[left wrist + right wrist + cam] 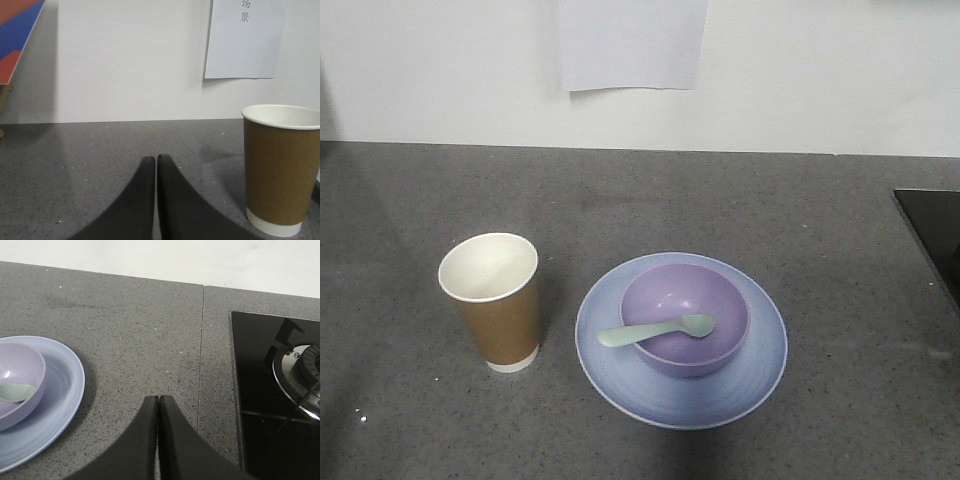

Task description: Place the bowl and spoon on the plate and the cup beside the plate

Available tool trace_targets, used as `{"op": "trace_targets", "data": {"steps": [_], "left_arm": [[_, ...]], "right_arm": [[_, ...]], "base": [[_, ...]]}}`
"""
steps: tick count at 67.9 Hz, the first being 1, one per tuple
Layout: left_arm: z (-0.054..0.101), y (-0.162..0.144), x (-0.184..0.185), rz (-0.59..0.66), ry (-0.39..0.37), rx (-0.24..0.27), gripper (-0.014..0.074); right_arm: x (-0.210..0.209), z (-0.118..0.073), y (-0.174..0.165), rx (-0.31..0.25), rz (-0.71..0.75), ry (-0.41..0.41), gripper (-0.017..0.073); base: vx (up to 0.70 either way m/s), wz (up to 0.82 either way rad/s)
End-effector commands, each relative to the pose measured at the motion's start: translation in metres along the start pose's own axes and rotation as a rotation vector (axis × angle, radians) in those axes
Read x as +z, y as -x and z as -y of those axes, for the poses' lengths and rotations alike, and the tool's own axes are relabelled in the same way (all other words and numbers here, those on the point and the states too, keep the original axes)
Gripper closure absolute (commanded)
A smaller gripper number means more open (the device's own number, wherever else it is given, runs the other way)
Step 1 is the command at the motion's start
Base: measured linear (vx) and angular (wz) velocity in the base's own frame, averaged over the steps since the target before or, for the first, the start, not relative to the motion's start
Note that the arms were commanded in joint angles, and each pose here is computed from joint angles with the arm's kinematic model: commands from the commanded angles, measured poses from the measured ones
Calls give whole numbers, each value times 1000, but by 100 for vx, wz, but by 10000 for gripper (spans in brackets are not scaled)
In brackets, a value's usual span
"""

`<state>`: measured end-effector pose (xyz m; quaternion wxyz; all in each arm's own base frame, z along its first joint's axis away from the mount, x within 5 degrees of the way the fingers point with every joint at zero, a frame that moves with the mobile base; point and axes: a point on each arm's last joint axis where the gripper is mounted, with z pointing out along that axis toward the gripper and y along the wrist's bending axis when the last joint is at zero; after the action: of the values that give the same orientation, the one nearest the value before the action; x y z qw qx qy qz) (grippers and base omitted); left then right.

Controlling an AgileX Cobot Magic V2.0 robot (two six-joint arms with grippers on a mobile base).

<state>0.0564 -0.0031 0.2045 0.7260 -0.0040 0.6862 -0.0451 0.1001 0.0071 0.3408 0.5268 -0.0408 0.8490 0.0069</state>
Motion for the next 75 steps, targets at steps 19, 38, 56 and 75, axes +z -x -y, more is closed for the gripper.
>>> {"op": "trace_targets", "data": {"steps": [19, 38, 56, 75], "left_arm": [[1, 14, -2, 110, -10, -10, 600], [1, 14, -2, 110, -10, -10, 600], [1, 14, -2, 110, -10, -10, 600], [1, 14, -2, 110, -10, -10, 600]], "right_arm": [[-4, 1, 13, -9, 88, -10, 570], [-4, 1, 13, -9, 88, -10, 570], [-7, 2, 3, -23, 149, -16, 570], [3, -1, -53, 4, 431, -14, 570]], "base": [[0, 0], [0, 0], [0, 0], [0, 0]]}}
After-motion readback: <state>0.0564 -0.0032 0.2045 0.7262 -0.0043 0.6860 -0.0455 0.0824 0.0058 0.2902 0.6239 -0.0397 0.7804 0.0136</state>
